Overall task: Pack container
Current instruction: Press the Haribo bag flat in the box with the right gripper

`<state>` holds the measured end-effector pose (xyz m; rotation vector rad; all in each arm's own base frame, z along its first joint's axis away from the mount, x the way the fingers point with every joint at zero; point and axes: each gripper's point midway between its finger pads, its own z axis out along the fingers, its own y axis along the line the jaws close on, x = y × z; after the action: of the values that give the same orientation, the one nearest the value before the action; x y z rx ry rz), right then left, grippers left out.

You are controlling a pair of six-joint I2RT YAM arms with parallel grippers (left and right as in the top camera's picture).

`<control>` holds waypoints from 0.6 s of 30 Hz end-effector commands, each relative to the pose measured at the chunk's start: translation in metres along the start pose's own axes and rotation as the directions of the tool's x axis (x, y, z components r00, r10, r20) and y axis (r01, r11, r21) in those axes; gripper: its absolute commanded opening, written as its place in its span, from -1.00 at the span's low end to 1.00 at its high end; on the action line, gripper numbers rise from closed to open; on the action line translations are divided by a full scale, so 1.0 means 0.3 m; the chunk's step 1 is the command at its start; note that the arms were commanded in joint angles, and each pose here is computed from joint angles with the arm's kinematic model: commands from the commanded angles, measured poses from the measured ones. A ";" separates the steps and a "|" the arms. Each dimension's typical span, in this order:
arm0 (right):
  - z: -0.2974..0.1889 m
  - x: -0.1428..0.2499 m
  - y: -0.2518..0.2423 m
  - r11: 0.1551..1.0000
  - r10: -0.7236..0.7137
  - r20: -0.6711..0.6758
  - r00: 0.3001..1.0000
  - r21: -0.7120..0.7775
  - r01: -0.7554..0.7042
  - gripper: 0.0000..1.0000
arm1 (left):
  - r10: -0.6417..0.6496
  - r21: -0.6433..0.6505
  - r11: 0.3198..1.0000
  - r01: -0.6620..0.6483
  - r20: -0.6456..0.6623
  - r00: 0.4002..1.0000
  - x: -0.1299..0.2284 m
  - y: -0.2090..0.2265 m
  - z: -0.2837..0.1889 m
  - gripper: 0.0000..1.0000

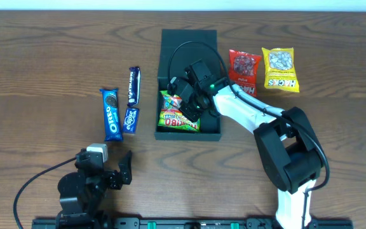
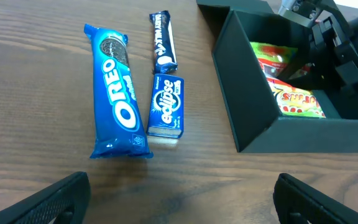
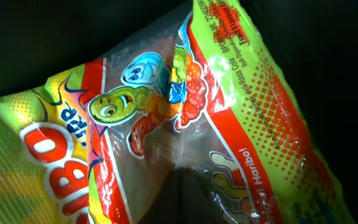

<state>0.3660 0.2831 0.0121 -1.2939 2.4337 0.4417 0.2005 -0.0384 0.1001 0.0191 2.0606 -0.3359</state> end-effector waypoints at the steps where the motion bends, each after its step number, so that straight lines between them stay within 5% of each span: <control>1: 0.014 -0.036 0.027 1.000 -0.008 0.013 1.000 -0.016 0.008 -0.97 | -0.010 0.008 1.000 0.010 -0.003 1.000 0.010 -0.001 0.006 0.90; 11: -0.327 -0.199 0.011 0.986 0.147 0.117 0.982 0.066 -0.155 -0.98 | -0.010 0.008 1.000 0.010 -0.003 1.000 0.010 -0.001 0.006 0.90; 18: -0.530 -0.198 -0.006 0.960 0.236 0.191 0.953 0.107 -0.260 -0.97 | -0.010 0.008 1.000 0.010 -0.003 1.000 0.010 -0.001 0.006 0.90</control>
<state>0.3734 0.2689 0.1710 -0.9516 2.4019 0.4383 0.2005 -0.0384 0.1001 0.0191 2.0606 -0.3359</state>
